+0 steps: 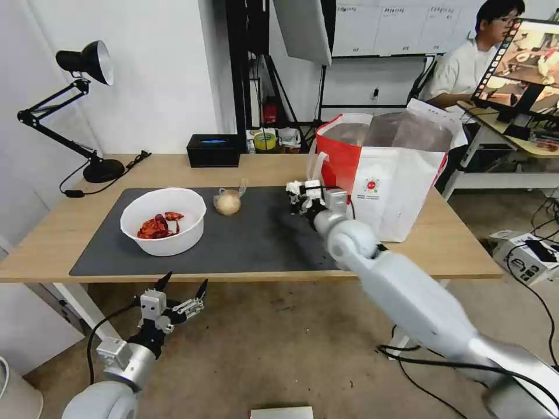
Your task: Pick up the trash from the table and place it into the takeout bag.
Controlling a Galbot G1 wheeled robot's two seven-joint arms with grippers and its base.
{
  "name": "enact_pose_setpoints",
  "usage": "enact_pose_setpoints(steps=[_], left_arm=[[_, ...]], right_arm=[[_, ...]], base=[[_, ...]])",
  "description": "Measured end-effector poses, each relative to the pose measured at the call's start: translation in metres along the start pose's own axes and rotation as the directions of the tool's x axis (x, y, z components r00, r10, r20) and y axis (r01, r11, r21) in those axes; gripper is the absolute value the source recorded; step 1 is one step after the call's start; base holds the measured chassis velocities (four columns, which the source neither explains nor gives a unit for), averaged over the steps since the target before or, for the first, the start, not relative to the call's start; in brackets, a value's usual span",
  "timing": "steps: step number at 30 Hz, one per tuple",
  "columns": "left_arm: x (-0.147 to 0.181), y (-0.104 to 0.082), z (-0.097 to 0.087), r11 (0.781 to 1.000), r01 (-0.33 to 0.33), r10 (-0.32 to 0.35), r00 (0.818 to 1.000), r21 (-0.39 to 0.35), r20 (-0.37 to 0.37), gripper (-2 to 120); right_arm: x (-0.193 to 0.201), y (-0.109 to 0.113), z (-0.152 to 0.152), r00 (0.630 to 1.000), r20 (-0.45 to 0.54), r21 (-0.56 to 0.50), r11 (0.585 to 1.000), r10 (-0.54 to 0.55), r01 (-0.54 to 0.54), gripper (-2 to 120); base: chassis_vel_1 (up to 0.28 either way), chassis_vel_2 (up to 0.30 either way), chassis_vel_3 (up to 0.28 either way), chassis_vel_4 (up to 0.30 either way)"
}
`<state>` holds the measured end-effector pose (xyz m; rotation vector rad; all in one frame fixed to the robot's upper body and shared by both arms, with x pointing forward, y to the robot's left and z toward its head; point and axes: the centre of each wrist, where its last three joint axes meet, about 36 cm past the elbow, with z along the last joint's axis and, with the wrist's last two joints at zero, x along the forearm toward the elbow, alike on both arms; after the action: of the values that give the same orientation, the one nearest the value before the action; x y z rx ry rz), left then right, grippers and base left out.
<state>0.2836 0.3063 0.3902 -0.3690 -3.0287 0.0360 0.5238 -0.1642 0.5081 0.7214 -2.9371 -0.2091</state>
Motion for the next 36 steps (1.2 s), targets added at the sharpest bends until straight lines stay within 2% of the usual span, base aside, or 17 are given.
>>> enact_pose_setpoints(steps=[2, 3, 6, 8, 12, 14, 15, 18, 27, 30, 31, 34, 36], left_arm=[[0.000, -0.001, 0.001, 1.000, -0.001, 0.001, 1.000, -0.001, -0.001, 100], [0.000, -0.001, 0.001, 1.000, -0.001, 0.001, 1.000, -0.001, -0.001, 100], [0.000, -0.003, 0.001, 1.000, -0.004, 0.004, 1.000, -0.002, -0.003, 100], [0.000, -0.004, 0.001, 1.000, -0.004, 0.004, 1.000, -0.002, -0.003, 100], [0.000, -0.005, 0.001, 1.000, -0.008, 0.008, 1.000, -0.001, -0.004, 100], [0.000, -0.005, 0.001, 1.000, -0.008, 0.008, 1.000, -0.001, -0.004, 100], [0.000, -0.005, 0.001, 1.000, -0.008, 0.008, 1.000, -0.001, -0.004, 100], [0.000, -0.005, 0.001, 1.000, -0.008, 0.008, 1.000, -0.002, -0.004, 100], [-0.001, -0.004, 0.000, 1.000, -0.008, 0.008, 1.000, -0.003, 0.000, 100], [-0.002, -0.004, 0.000, 1.000, -0.008, 0.008, 1.000, -0.002, -0.001, 100], [-0.002, -0.004, 0.000, 1.000, -0.008, 0.008, 1.000, -0.002, -0.001, 100], [-0.001, -0.004, 0.001, 1.000, -0.007, 0.007, 1.000, -0.002, -0.003, 100], [-0.001, -0.004, 0.001, 1.000, -0.006, 0.006, 1.000, -0.002, -0.003, 100]], right_arm=[[0.016, -0.004, -0.006, 0.997, 0.080, 0.005, 1.000, -0.006, 0.006, 0], [0.016, -0.004, -0.006, 0.997, 0.080, 0.005, 1.000, -0.006, 0.006, 0], [0.033, -0.016, -0.025, 0.979, 0.204, 0.038, 0.999, 0.007, -0.015, 0], [0.035, -0.019, -0.033, 0.974, 0.228, 0.047, 0.999, 0.011, -0.022, 0], [0.036, -0.027, -0.069, 0.956, 0.287, 0.061, 0.995, 0.059, -0.080, 0], [0.034, -0.032, -0.095, 0.955, 0.267, 0.051, 0.988, 0.129, -0.147, 0], [0.034, -0.032, -0.095, 0.955, 0.267, 0.051, 0.988, 0.129, -0.147, 0], [0.027, -0.044, -0.123, 0.946, 0.217, 0.038, 0.967, 0.239, -0.253, 0], [0.004, -0.066, -0.146, 0.925, 0.095, 0.038, 0.927, 0.368, -0.373, 0], [-0.003, -0.070, -0.151, 0.910, 0.054, 0.052, 0.909, 0.410, -0.413, 10], [-0.003, -0.070, -0.151, 0.910, 0.054, 0.052, 0.909, 0.410, -0.413, 10], [-0.003, -0.070, -0.154, 0.909, 0.035, 0.068, 0.907, 0.415, -0.416, 25], [-0.003, -0.070, -0.155, 0.908, 0.030, 0.073, 0.905, 0.417, -0.418, 30]], base=[[0.000, 0.000, 0.000, 0.000], [0.000, 0.000, 0.000, 0.000], [0.000, 0.000, 0.000, 0.000], [0.000, 0.000, 0.000, 0.000], [0.000, 0.000, 0.000, 0.000], [0.000, 0.000, 0.000, 0.000], [0.000, 0.000, 0.000, 0.000], [0.000, 0.000, 0.000, 0.000], [0.000, 0.000, 0.000, 0.000], [0.000, 0.000, 0.000, 0.000], [0.000, 0.000, 0.000, 0.000], [0.000, 0.000, 0.000, 0.000], [0.000, 0.000, 0.000, 0.000]])
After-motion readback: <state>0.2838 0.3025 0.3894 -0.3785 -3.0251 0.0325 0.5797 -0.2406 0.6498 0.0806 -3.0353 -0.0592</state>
